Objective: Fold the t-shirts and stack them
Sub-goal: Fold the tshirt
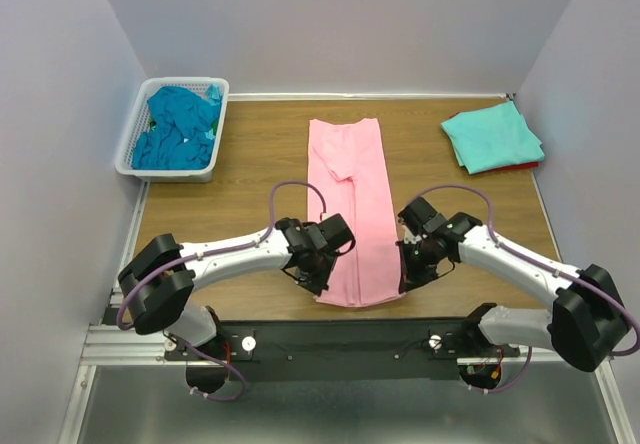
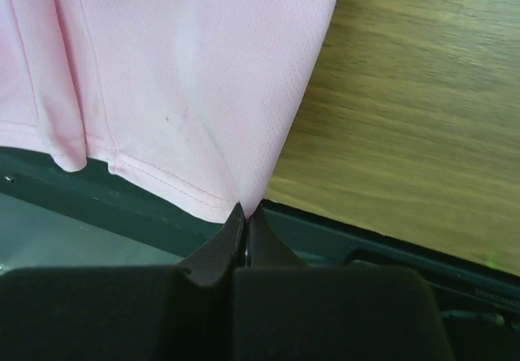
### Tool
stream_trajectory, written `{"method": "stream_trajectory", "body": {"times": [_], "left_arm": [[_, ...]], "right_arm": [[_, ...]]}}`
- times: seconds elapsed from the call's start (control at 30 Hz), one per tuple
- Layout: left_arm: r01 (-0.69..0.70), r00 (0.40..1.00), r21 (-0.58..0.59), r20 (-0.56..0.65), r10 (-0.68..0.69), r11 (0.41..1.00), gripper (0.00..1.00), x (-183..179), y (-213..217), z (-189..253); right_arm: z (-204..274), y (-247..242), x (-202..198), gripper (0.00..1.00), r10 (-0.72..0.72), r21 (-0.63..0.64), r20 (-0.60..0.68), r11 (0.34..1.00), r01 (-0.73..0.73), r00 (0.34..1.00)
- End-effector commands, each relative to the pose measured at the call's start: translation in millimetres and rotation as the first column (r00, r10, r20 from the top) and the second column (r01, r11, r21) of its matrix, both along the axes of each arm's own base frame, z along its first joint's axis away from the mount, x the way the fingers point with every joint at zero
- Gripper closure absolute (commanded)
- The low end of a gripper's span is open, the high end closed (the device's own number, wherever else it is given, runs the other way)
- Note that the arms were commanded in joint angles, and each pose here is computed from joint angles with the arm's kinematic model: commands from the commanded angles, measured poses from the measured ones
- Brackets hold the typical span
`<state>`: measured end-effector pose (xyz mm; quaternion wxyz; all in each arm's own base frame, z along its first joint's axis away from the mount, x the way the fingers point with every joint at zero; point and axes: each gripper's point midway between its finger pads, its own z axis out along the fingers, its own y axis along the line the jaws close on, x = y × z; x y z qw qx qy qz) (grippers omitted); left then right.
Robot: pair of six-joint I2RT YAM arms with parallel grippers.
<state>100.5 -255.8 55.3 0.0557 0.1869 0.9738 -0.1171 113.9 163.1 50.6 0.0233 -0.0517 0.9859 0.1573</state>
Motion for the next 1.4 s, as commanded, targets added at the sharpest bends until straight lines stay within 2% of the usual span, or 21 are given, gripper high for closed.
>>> {"method": "stream_trajectory", "body": {"times": [0.0, 0.13, 0.3, 0.4, 0.6, 0.83, 1.0, 1.23, 1.37], "left_arm": [[-0.047, 0.996, -0.046, 0.075, 0.051, 0.998, 1.00, 30.6, -8.9, 15.8], [-0.115, 0.970, -0.059, 0.210, 0.125, 0.992, 1.00, 82.4, -8.8, 32.9], [-0.164, 0.908, -0.170, 0.358, 0.216, 0.972, 1.00, 146.5, -19.1, 80.0], [-0.188, 0.868, -0.205, 0.423, 0.260, 0.961, 1.00, 179.0, -12.5, 101.4], [-0.224, 0.810, -0.230, 0.496, 0.312, 0.947, 1.00, 238.5, 7.3, 116.4], [-0.252, 0.786, -0.238, 0.515, 0.342, 0.938, 1.00, 293.3, 15.2, 99.2], [-0.261, 0.753, -0.251, 0.552, 0.359, 0.932, 1.00, 333.4, 14.7, 82.6], [-0.264, 0.705, -0.271, 0.601, 0.377, 0.926, 1.00, 371.4, 14.3, 67.6], [-0.262, 0.702, -0.262, 0.609, 0.370, 0.929, 1.00, 381.5, 12.3, 54.4]], "right_arm": [[29.2, -2.2, 37.3, 0.99, -0.015, -0.062, 0.151, 0.998, 0.024, 0.988], [60.0, -5.6, 89.2, 0.99, -0.015, -0.128, 0.305, 0.990, 0.056, 0.952], [96.9, 4.0, 150.6, 0.99, 0.023, -0.152, 0.414, 0.987, 0.045, 0.910], [109.2, 4.5, 180.8, 0.99, 0.032, -0.157, 0.445, 0.987, 0.043, 0.895], [111.6, 5.4, 234.1, 0.99, 0.036, -0.175, 0.464, 0.983, 0.052, 0.885], [115.9, 5.0, 292.6, 0.99, 0.009, -0.153, 0.515, 0.985, 0.082, 0.857], [86.3, -1.2, 324.4, 0.99, -0.026, -0.135, 0.501, 0.985, 0.108, 0.865], [52.7, 0.2, 348.6, 0.99, -0.026, -0.125, 0.506, 0.987, 0.103, 0.862], [38.1, 2.2, 355.1, 0.99, -0.024, -0.115, 0.518, 0.989, 0.097, 0.855]]}}
